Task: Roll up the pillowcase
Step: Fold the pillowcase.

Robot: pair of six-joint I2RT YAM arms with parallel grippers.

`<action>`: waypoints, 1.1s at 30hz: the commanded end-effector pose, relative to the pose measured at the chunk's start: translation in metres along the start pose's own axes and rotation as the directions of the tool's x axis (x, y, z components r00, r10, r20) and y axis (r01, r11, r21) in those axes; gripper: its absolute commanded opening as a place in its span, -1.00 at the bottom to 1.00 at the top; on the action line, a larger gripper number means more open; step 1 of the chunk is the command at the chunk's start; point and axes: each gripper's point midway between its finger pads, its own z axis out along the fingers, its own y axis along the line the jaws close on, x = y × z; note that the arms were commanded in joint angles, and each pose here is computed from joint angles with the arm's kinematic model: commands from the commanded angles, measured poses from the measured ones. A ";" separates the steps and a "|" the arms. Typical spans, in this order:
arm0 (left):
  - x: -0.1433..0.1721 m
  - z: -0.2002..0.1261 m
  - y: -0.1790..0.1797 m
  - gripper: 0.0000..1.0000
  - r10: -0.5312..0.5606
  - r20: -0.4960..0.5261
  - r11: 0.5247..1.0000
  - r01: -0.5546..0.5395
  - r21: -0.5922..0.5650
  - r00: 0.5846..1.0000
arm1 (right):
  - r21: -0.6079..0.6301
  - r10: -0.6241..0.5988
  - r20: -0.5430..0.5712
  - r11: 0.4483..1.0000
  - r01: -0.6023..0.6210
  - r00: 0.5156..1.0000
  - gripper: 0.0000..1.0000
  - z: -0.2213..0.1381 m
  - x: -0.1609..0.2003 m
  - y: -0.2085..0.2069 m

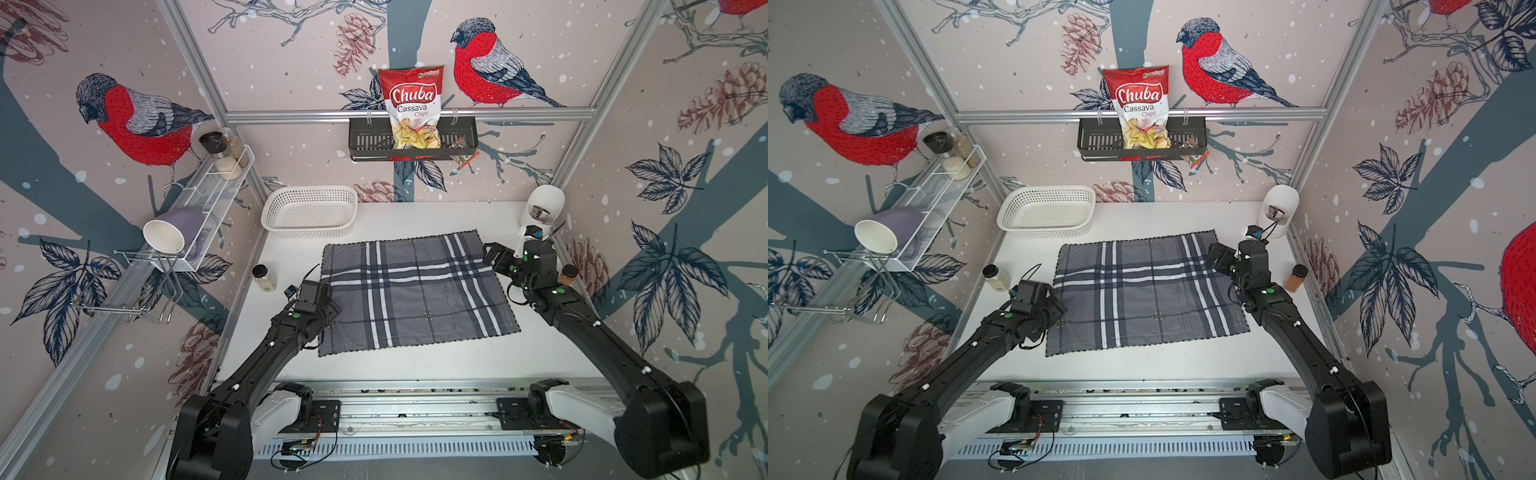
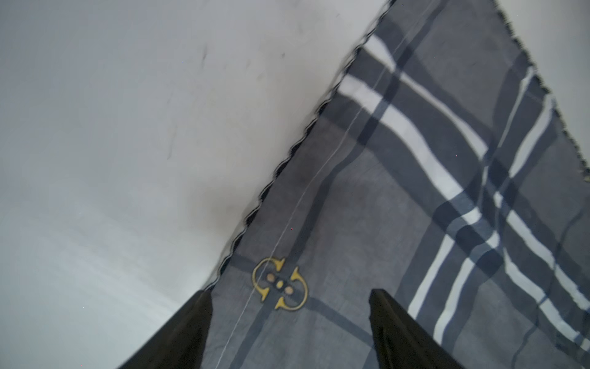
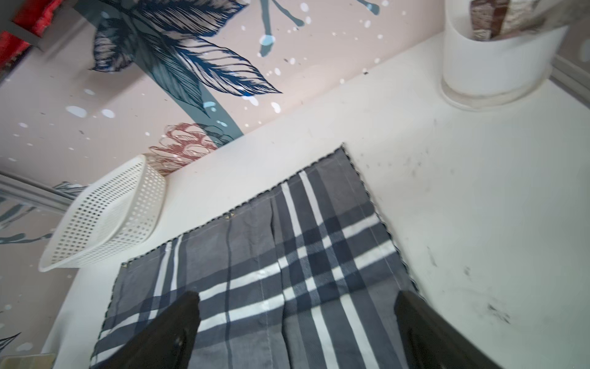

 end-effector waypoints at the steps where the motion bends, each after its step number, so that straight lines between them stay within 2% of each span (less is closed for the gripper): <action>1: 0.027 -0.003 0.037 0.63 -0.060 -0.105 0.986 0.042 -0.160 0.993 | 0.177 0.052 -0.035 0.983 -0.045 0.998 1.00 -0.012 0.017 -0.041; 4: 0.044 0.003 0.046 0.65 -0.070 -0.162 0.985 0.043 -0.169 0.984 | 0.179 0.149 -0.077 0.975 -0.133 0.986 1.00 -0.014 0.030 -0.060; 7: 0.056 0.007 0.048 0.58 -0.078 -0.210 0.987 0.046 -0.155 0.975 | 0.184 0.228 -0.115 0.961 -0.205 0.967 1.00 -0.013 0.040 -0.077; 12: 0.065 0.008 0.053 0.49 -0.051 -0.236 0.985 0.010 -0.172 0.970 | 0.247 0.239 -0.151 0.949 -0.197 0.959 1.00 -0.014 0.048 -0.094; 14: 0.069 0.011 0.051 0.30 -0.046 -0.254 0.988 0.006 -0.154 0.966 | 0.277 0.245 -0.161 0.941 -0.195 0.956 1.00 -0.014 0.051 -0.100; 17: 0.075 0.011 0.043 0.25 -0.044 -0.279 0.992 0.008 -0.128 0.959 | 0.337 0.278 -0.177 0.918 -0.207 0.944 1.00 -0.017 0.060 -0.112; 20: 0.076 -0.001 0.035 0.32 -0.007 -0.288 0.991 -0.032 -0.132 0.958 | 0.369 0.309 -0.192 0.902 -0.223 0.931 1.00 -0.021 0.067 -0.122; 24: 0.076 -0.015 0.043 0.63 -0.020 -0.275 0.987 -0.026 -0.161 0.961 | 0.376 0.344 -0.191 0.891 -0.255 0.919 1.00 -0.025 0.067 -0.130; 28: 0.085 -0.014 0.060 0.64 -0.040 -0.285 0.981 -0.016 -0.192 0.958 | 0.362 0.347 -0.179 0.893 -0.266 0.921 1.00 -0.026 0.062 -0.128; 33: 0.089 -0.017 0.060 0.55 -0.038 -0.316 0.980 -0.027 -0.199 0.948 | 0.379 0.355 -0.196 0.887 -0.263 0.914 0.99 -0.029 0.068 -0.130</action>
